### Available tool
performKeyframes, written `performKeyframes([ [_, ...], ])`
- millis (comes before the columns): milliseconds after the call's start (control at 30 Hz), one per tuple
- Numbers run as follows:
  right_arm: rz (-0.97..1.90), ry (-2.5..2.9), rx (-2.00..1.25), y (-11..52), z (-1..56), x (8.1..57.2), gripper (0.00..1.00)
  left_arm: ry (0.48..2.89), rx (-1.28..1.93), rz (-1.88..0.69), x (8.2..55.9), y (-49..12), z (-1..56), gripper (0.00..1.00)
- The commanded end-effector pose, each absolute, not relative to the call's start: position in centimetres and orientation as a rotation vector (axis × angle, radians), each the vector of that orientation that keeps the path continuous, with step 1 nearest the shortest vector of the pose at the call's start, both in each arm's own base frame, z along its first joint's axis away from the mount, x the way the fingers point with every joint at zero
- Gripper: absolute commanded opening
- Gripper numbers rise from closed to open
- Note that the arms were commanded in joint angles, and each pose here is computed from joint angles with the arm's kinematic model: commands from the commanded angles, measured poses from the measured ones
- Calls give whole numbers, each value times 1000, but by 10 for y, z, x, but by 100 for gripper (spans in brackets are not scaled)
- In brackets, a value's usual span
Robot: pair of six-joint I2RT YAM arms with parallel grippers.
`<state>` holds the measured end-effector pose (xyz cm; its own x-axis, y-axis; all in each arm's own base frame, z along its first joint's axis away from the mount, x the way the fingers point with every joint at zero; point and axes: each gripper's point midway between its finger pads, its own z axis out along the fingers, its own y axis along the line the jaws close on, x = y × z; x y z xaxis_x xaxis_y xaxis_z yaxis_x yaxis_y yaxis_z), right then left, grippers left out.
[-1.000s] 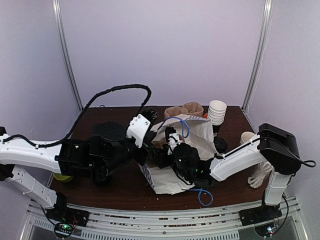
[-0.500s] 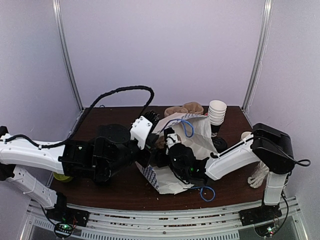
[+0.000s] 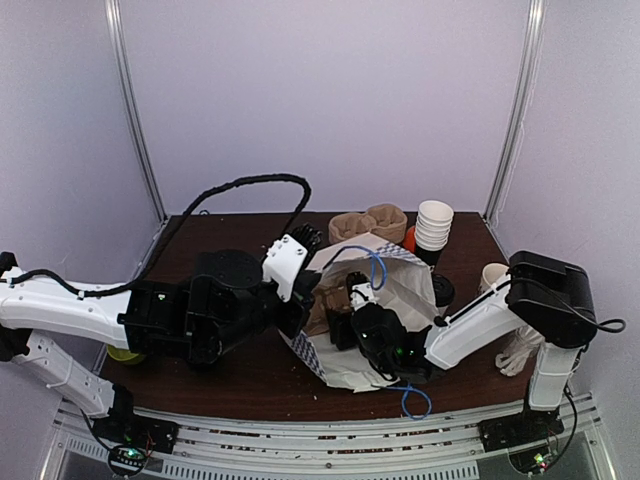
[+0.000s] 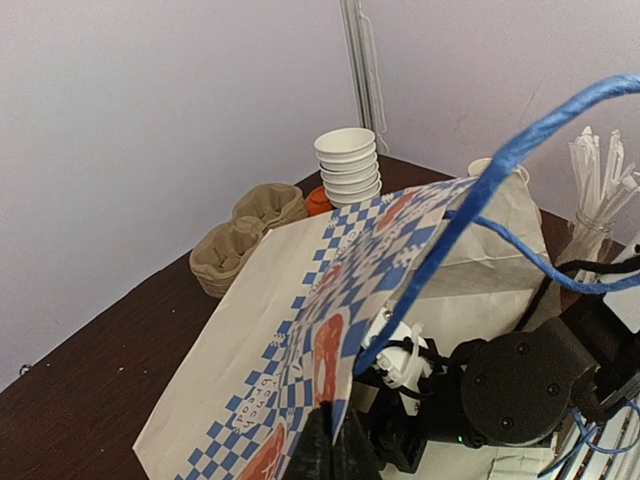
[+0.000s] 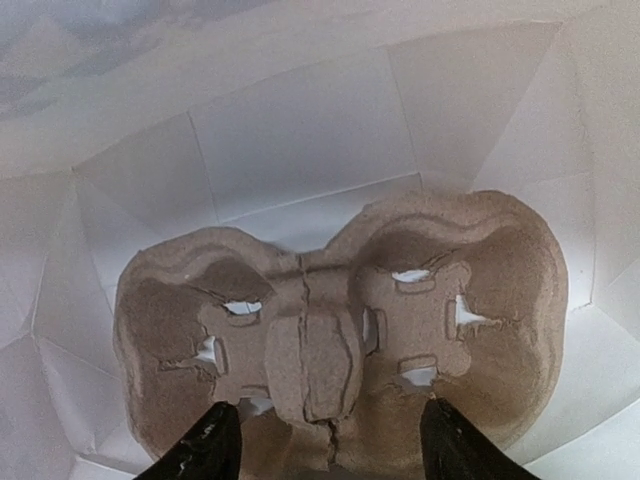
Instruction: Pack the takeout coffee
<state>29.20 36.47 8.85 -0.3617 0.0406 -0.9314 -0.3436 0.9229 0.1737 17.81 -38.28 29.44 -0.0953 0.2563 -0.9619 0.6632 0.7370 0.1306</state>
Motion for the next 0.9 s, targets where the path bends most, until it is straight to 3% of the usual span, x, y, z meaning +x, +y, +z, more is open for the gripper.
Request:
performKeyframes([
  [0,428,1857,-173,367,96,302,63,1633,721,-555,167,-394,317,0],
  [300,399,1856,-166,386,90,322,53,1640,745,-690,155,-412,321,0],
  [467,371,1870,-166,390,85,329,43,1631,726,-705,154,-408,328,0],
  [600,360,1869,-166,387,83,330,26,1630,703,-693,157,-402,333,0],
  [867,506,1767,-173,382,112,316,18,1696,629,-578,172,-394,323,0],
])
